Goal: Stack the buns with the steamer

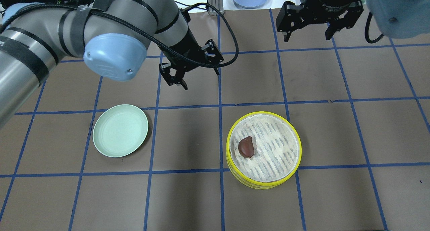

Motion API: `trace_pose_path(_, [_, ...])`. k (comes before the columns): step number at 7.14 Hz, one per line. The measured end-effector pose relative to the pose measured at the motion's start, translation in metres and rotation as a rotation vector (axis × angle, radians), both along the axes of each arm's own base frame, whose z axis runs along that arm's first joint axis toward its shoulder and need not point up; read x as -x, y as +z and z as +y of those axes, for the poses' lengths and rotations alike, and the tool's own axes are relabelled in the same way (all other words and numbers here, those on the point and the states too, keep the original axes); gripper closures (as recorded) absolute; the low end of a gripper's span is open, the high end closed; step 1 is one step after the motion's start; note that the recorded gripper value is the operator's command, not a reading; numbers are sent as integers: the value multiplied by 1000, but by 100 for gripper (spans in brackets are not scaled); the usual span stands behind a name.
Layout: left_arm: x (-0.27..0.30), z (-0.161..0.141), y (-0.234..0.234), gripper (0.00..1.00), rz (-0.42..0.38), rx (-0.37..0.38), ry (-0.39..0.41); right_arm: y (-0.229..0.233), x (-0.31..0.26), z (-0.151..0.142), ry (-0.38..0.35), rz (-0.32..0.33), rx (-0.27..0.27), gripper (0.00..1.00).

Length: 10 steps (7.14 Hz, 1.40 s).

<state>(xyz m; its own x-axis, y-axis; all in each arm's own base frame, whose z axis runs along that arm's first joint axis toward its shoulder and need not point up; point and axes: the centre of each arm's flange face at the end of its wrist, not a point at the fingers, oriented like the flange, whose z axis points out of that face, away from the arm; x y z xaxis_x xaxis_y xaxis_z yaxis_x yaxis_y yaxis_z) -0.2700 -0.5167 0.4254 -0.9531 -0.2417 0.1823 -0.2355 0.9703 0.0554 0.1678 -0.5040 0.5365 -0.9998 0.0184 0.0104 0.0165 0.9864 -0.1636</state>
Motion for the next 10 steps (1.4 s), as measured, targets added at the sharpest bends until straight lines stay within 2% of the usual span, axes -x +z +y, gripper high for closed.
trace_pose_path(1, [-28,-6,11,0,-72,44,-43,0,0,0,1,-1,0,0])
trace_pose_path(3, [-94,-19,31,0,-149,96,-138,0,0,0,4,-1,1,0])
trace_pose_path(5, [-153,-19,49,0,-214,112,-222,-1,0,-1,6,-1,5,0])
trace_pose_path(7, [-175,-5,63,0,-234,87,-239,-1,0,-1,8,0,6,0])
trace_pose_path(10, [-180,8,68,0,-242,63,-240,-1,0,-1,8,-1,7,0])
